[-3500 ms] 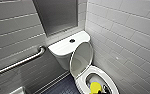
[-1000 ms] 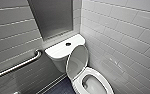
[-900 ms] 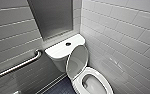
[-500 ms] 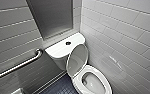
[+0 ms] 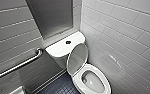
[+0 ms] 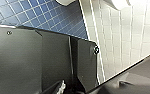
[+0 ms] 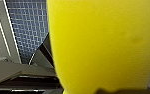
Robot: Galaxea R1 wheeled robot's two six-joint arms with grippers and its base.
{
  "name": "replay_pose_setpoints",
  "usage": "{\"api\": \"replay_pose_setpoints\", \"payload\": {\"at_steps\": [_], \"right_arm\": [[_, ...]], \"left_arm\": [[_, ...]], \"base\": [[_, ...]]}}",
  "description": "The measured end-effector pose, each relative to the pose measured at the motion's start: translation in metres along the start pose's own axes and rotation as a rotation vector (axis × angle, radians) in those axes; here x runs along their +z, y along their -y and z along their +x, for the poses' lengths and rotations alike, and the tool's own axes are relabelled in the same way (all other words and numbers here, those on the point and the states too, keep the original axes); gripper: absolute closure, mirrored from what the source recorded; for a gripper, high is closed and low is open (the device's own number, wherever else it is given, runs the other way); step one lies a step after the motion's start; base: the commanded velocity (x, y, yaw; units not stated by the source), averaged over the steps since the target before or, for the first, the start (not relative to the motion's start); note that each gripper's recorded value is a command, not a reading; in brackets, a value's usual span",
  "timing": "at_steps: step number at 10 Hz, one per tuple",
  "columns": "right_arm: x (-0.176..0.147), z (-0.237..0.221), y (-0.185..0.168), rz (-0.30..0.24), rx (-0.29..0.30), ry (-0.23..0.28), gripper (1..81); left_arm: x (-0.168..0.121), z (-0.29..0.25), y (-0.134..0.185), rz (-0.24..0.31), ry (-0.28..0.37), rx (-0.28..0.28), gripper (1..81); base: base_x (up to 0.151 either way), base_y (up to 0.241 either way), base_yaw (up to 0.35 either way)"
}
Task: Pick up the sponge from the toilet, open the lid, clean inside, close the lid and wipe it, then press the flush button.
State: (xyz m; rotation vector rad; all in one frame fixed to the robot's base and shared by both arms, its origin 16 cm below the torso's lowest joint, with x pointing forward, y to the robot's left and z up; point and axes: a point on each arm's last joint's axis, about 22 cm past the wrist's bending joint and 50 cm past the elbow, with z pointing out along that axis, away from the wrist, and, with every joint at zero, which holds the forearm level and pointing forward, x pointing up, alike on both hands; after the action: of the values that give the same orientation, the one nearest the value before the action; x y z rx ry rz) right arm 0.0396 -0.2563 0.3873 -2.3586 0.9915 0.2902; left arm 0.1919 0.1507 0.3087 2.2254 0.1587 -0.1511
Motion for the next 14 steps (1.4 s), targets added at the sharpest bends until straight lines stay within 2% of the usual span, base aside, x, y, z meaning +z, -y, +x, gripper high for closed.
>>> {"api": "replay_pose_setpoints", "payload": {"at_steps": [4,6,9,10,12,14], "right_arm": [[0.007,0.001,-0.006,-0.01,-0.007,-0.011,81.1],[0.011,-0.001,-0.01,-0.016,-0.012,-0.012,81.1],[0.003,-0.015,-0.04,-0.07,-0.021,-0.004,81.1],[0.008,-0.025,-0.04,-0.067,-0.018,0.006,81.1],[0.012,-0.034,-0.042,-0.062,-0.017,0.001,81.1],[0.011,-0.03,-0.043,-0.06,-0.019,-0.014,81.1]], "left_arm": [[-0.002,0.084,0.004,0.024,-0.076,0.021,1.0],[-0.005,0.128,-0.001,0.021,-0.116,-0.007,1.0],[-0.014,0.212,-0.02,0.003,-0.193,-0.036,1.0],[-0.018,0.234,-0.026,-0.004,-0.213,-0.041,1.0],[-0.027,0.277,-0.041,-0.024,-0.251,-0.086,1.0],[-0.052,0.325,-0.045,-0.029,-0.305,-0.153,1.0]], "base": [[0.0,0.0,0.0],[0.0,0.0,0.0],[0.0,0.0,0.0],[0.0,0.0,0.0],[0.0,0.0,0.0],[0.0,0.0,0.0]]}}
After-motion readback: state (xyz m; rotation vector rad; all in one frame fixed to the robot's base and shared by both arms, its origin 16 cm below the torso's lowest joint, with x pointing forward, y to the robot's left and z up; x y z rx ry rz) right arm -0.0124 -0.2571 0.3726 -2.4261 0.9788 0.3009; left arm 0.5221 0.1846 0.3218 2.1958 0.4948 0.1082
